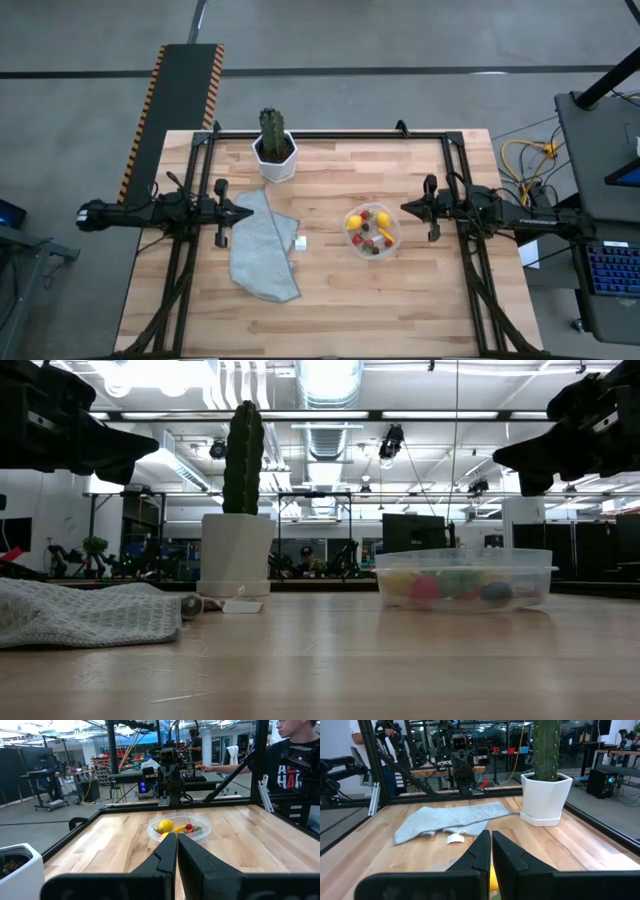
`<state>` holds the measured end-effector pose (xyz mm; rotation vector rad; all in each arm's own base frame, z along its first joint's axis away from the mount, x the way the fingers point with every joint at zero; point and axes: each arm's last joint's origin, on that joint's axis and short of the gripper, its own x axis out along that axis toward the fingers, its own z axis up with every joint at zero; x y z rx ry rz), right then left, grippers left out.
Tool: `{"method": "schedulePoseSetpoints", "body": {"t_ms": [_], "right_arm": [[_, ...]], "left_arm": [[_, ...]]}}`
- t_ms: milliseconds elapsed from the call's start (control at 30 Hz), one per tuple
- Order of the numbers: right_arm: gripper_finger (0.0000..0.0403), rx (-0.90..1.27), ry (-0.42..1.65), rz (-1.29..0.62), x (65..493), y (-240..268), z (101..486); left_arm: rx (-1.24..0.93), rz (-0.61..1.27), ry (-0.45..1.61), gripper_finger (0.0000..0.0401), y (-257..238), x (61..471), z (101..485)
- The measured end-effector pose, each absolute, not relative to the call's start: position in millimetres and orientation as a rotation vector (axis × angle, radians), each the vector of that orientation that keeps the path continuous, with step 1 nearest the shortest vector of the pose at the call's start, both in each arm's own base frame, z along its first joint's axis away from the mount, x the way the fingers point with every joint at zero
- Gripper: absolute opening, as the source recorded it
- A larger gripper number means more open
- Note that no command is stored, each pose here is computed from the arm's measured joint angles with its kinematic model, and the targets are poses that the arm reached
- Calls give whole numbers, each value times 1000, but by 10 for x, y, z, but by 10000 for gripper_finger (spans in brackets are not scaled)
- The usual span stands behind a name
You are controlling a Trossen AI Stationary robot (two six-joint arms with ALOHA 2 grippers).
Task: Pick and placing Produce into tupperware
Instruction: Return to Home Position
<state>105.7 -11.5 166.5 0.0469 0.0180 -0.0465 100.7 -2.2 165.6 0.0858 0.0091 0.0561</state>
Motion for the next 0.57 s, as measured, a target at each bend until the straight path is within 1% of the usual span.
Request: {"method": "schedulePoseSetpoints", "body": {"t_ms": [567], "right_arm": [[9, 55, 18, -47, 1057, -115, 1665]], "left_arm": [[86, 57, 10, 0, -21, 1007, 1656]]}}
